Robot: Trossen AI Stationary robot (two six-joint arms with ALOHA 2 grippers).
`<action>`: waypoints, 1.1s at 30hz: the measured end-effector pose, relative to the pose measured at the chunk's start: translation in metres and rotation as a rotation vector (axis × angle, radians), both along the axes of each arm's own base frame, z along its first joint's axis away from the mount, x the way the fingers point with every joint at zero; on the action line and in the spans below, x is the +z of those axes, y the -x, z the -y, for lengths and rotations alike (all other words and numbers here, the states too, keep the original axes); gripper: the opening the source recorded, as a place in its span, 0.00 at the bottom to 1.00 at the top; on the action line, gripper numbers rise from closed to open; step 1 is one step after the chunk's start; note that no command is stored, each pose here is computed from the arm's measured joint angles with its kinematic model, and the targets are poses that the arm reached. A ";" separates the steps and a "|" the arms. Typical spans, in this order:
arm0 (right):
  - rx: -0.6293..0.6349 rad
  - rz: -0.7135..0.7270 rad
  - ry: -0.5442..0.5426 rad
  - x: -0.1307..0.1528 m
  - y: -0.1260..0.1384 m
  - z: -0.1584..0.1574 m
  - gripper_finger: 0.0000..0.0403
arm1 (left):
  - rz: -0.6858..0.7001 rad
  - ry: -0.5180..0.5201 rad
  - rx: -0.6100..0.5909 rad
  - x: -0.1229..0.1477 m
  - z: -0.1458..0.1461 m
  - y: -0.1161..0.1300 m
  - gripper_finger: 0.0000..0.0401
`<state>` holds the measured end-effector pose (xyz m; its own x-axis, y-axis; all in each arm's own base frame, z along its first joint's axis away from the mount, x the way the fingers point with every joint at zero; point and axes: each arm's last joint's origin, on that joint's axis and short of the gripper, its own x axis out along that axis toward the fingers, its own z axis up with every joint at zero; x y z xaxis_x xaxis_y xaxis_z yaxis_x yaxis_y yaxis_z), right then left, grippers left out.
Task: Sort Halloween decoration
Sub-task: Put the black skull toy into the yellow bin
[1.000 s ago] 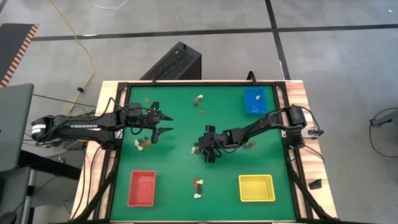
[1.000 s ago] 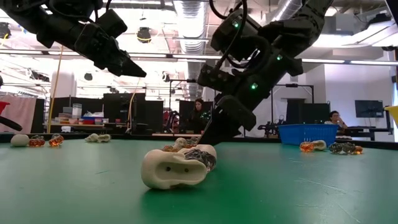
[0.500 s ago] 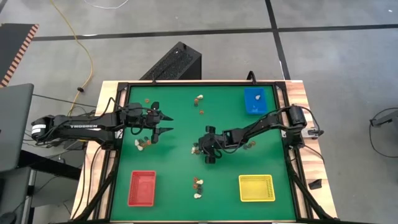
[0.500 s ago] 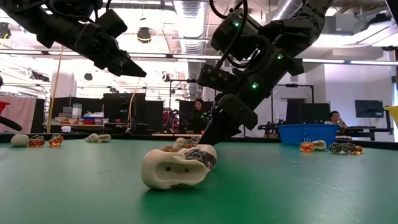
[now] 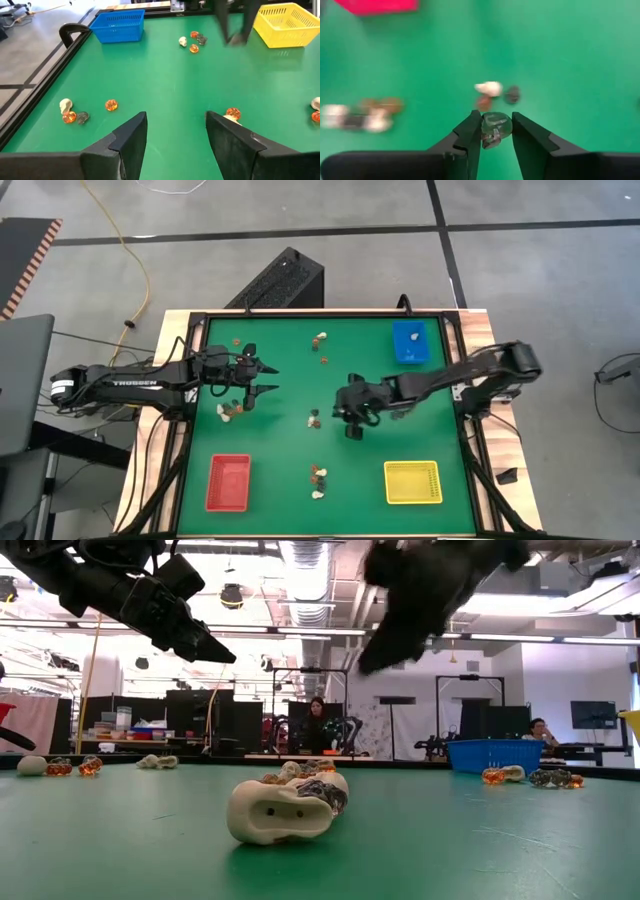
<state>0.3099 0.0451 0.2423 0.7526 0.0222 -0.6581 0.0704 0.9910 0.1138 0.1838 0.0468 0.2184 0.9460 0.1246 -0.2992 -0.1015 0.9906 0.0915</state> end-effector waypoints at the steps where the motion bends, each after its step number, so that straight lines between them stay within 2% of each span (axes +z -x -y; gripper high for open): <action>1: 0.002 -0.009 -0.035 0.007 0.008 -0.005 0.32 | 0.002 0.000 0.000 0.000 0.000 0.000 0.48; 8: -0.023 -0.047 -0.288 0.039 0.058 -0.052 0.32 | 0.004 0.004 0.001 0.000 0.000 0.000 0.48; 14: -0.144 -0.188 -0.408 0.031 0.092 -0.094 0.32 | 0.004 0.056 0.010 0.000 0.001 0.000 0.48; 20: -0.296 -0.373 -0.410 0.008 0.114 -0.120 0.32 | -0.003 0.172 -0.054 -0.011 0.013 0.000 0.48; 25: -0.338 -0.461 -0.396 -0.011 0.117 -0.137 0.32 | -0.015 0.223 -0.105 -0.015 0.028 -0.001 0.48; 33: -0.382 -0.621 -0.406 -0.036 0.116 -0.152 0.32 | -0.005 0.205 -0.107 -0.014 0.049 -0.002 0.48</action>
<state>0.1938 0.1970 0.2061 0.2591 0.1646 -0.9517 0.5611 0.7764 0.2870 0.1862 -0.0020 0.2048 0.9489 -0.0398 -0.3131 0.0046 0.9937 -0.1123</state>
